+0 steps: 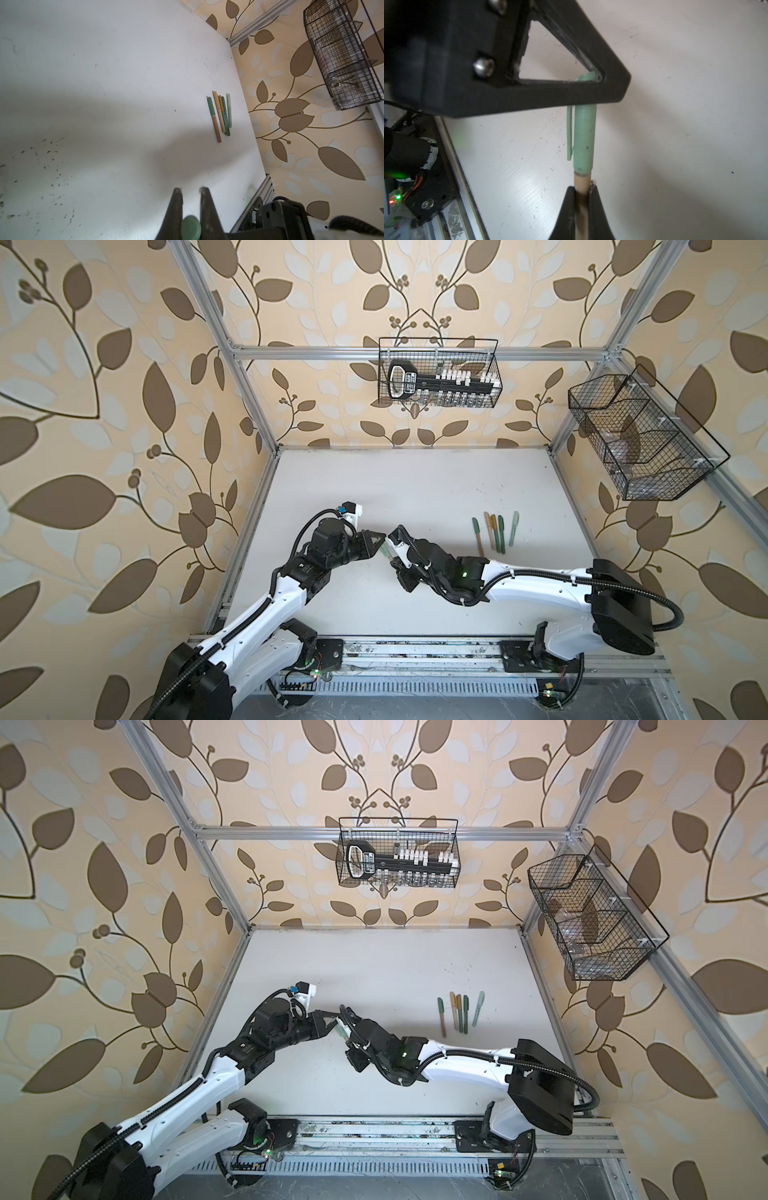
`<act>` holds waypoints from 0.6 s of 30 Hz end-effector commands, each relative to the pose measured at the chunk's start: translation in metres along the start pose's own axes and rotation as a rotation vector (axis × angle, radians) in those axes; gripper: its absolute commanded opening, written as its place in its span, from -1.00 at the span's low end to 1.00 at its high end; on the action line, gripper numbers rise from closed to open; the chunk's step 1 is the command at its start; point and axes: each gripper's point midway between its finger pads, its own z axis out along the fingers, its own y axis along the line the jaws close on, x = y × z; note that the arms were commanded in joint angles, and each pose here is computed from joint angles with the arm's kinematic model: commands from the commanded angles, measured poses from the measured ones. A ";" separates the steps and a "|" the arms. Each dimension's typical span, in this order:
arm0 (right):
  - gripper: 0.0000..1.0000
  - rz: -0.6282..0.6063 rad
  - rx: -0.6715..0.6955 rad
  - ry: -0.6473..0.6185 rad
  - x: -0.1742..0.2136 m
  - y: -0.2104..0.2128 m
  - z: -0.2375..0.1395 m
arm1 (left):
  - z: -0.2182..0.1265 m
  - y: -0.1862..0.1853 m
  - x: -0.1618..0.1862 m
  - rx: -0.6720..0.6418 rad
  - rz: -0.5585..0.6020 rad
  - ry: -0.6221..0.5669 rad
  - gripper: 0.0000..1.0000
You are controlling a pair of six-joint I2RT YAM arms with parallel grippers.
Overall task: Insert the pens into the pen caps
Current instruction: 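Push the pen into the pale green cap while the left gripper holds it, then open the left gripper while the right pulls the capped pen away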
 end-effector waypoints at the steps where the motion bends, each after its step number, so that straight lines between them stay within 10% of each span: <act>1: -1.00 0.052 -0.097 -0.407 -0.127 0.026 -0.039 | 0.008 0.009 0.068 -0.003 -0.057 0.253 -1.00; 5: -1.00 0.073 -0.064 -0.287 -0.092 0.014 -0.027 | -0.002 -0.001 0.043 -0.041 -0.008 0.185 -0.84; 9: -1.00 0.109 0.001 -0.149 -0.040 -0.007 -0.021 | -0.017 -0.014 0.002 -0.057 0.013 0.077 0.32; 13: -1.00 0.199 0.112 0.001 0.020 -0.049 -0.019 | -0.053 -0.004 -0.057 -0.112 -0.034 -0.103 0.90; 18: -1.00 0.347 0.328 0.190 0.081 -0.127 -0.026 | -0.078 0.010 -0.083 -0.221 -0.010 -0.163 0.98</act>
